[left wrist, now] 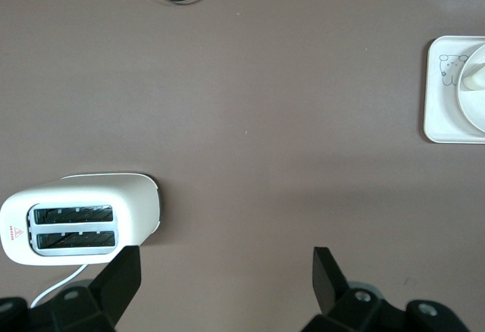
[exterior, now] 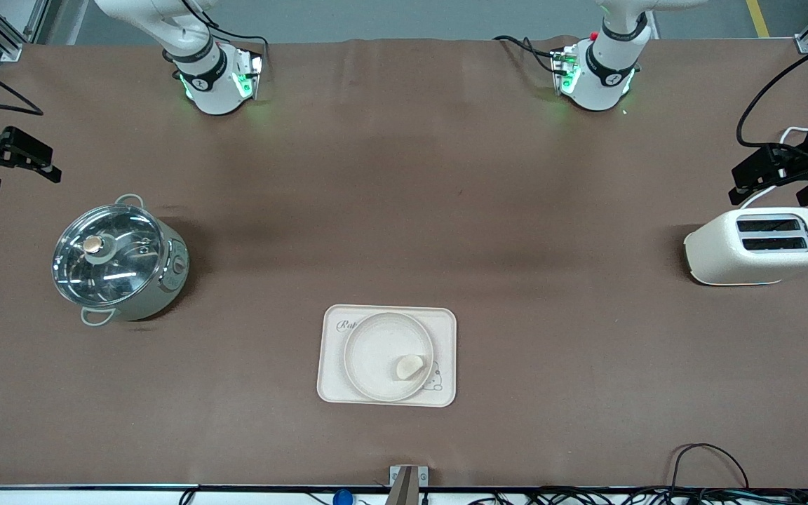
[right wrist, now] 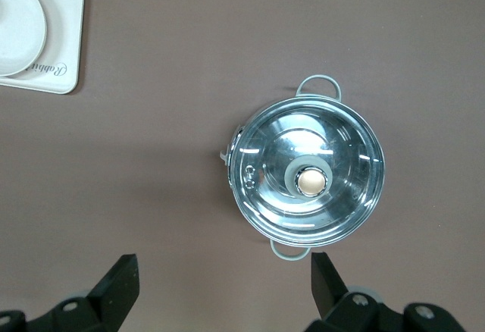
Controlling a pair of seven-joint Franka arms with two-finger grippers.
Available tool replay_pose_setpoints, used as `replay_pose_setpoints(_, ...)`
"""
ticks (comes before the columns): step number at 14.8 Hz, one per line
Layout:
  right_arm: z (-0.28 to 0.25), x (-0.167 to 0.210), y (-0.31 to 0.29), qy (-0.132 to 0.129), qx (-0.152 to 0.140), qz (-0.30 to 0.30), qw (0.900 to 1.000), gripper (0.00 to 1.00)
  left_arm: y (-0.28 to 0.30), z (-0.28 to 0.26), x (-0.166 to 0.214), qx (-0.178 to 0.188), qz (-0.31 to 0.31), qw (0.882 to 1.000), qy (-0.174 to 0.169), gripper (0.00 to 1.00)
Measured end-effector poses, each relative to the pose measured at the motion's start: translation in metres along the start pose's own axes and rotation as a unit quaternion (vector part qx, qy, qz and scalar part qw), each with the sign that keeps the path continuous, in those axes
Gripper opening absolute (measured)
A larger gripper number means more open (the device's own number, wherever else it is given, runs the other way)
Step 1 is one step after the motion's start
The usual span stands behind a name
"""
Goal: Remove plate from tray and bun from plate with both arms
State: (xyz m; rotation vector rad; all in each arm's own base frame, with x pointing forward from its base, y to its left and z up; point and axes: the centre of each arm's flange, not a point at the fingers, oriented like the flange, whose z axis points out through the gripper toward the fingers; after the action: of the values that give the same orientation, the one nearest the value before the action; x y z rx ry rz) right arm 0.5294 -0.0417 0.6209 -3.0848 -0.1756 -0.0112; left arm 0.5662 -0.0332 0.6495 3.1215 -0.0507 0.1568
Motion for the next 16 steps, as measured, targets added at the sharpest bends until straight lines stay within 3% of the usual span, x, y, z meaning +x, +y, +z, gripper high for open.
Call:
replay_pose_setpoints(8, 0.013, 0.017, -0.008, -0.006, 0.002, -0.006, 1.000, 1.00, -0.002, 0.000, 0.000, 0.006, -0.001, 1.000, 0.000, 1.00)
replay_pose_setpoints(16, 0.134, 0.131, -0.086, 0.002, 0.038, 0.026, 0.999, 1.00, 0.001, -0.009, 0.001, 0.007, 0.002, 1.000, 0.008, 1.00)
